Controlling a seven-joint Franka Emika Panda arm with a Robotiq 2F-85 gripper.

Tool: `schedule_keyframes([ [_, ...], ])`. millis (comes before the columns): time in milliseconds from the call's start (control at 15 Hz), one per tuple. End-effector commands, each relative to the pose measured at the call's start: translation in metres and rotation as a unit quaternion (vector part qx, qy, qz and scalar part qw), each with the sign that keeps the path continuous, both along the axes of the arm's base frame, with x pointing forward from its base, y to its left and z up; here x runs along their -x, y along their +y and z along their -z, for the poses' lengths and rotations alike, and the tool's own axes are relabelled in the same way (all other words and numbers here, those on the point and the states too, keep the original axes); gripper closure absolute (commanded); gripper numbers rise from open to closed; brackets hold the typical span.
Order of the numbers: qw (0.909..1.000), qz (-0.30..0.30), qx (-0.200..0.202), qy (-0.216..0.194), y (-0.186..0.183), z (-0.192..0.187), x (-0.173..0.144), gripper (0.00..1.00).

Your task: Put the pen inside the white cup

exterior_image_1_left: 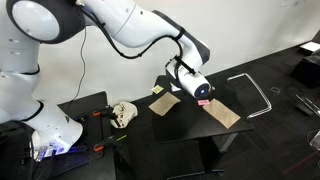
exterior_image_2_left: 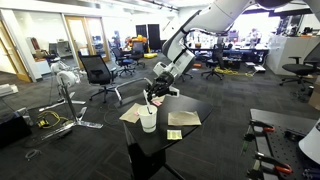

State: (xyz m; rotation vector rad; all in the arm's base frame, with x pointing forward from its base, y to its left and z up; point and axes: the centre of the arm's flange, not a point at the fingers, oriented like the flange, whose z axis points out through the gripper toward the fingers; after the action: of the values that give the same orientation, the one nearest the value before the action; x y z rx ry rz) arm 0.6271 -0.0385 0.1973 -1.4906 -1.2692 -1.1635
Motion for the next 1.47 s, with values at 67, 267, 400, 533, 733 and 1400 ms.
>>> schedule_keyframes([
  [67,0.9999,0.013,0.004,-0.008,0.001,0.008,-0.002,0.97],
  [267,0.9998,0.016,0.011,-0.005,0.001,0.015,-0.001,0.97],
  [400,0.9997,0.019,0.015,-0.002,0.001,0.019,-0.001,0.97],
  [533,0.9996,0.022,0.02,0.0,0.0,0.022,-0.001,0.97],
  [733,0.9993,0.026,0.027,0.002,0.0,0.026,-0.002,0.97],
  [1400,0.9985,0.036,0.041,0.009,0.0,0.035,-0.002,0.47],
])
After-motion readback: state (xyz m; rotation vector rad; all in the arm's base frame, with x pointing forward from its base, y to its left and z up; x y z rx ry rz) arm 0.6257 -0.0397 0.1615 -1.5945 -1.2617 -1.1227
